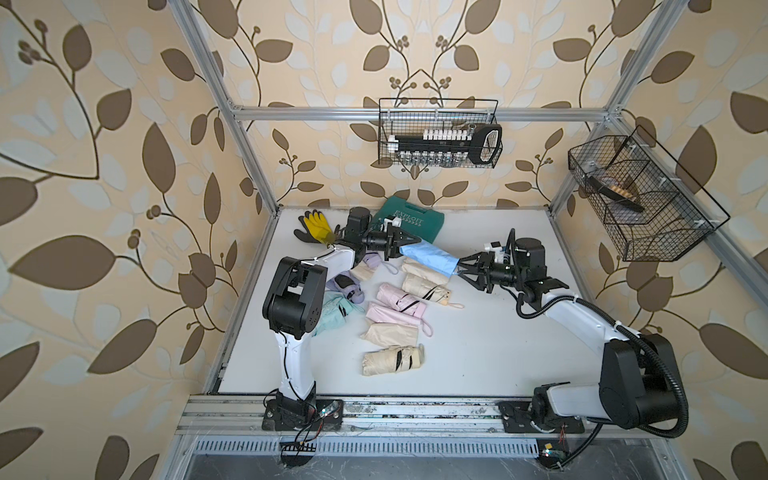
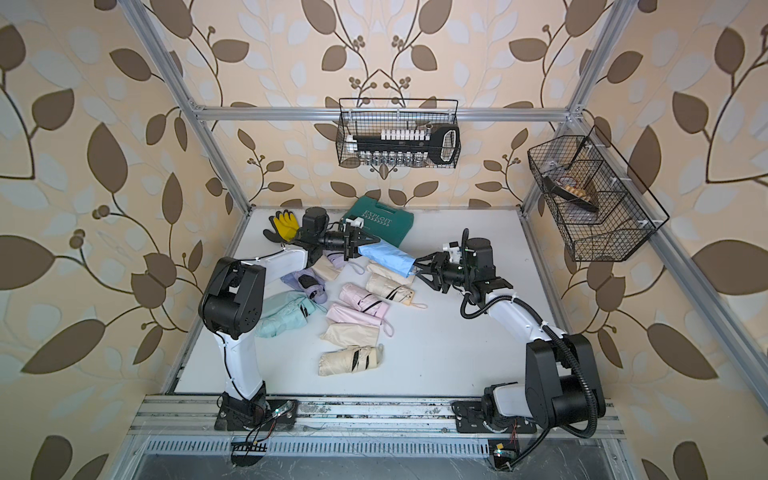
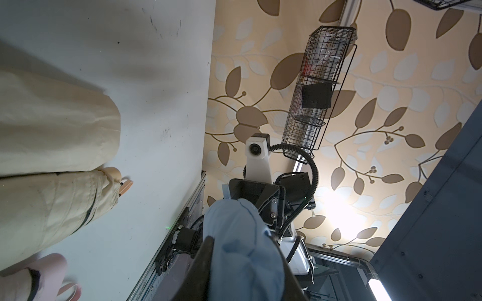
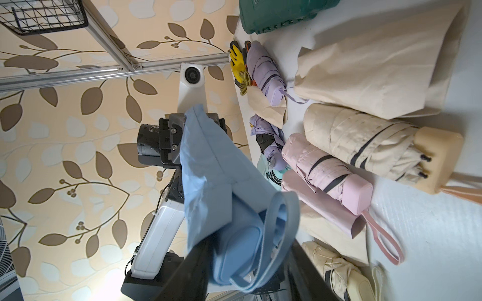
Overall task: Take umbrellas out of sleeves
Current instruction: Take out the umbrella from the umbrella sleeve.
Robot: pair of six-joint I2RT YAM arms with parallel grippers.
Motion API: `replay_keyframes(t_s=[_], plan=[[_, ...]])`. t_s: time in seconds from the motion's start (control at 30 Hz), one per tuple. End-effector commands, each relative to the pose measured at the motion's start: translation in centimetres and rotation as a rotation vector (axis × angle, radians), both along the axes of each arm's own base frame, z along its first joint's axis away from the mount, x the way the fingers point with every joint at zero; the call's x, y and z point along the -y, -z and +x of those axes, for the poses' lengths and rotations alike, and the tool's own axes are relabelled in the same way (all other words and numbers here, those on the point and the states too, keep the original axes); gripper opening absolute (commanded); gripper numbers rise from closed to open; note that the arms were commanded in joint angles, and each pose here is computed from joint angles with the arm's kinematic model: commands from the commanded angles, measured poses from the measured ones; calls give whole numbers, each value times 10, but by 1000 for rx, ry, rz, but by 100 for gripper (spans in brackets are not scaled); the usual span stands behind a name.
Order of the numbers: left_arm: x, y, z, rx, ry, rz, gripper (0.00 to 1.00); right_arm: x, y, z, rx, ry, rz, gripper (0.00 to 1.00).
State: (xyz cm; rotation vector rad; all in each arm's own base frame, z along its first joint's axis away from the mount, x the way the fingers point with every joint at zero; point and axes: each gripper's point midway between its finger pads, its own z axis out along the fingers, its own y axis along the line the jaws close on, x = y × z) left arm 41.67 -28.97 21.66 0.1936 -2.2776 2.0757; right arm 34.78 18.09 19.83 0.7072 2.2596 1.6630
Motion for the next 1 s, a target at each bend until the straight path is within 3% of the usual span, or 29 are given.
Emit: replay_keyframes(t_s=[0.0, 0.4, 0.77, 0.83, 0.97], plan=[[3, -38, -13, 110, 53, -48, 2, -2, -16, 12, 56, 23, 18, 45], [4, -41, -7, 107, 26, -76, 2, -19, -15, 13, 38, 20, 82, 45], [4, -44, -7, 109, 32, -82, 3, -22, -14, 11, 50, 22, 64, 27], [4, -45, -8, 112, 36, -83, 14, -22, -16, 11, 62, 9, 51, 25], [3, -44, -8, 107, 34, -81, 56, -24, -28, 9, 114, -21, 43, 23]])
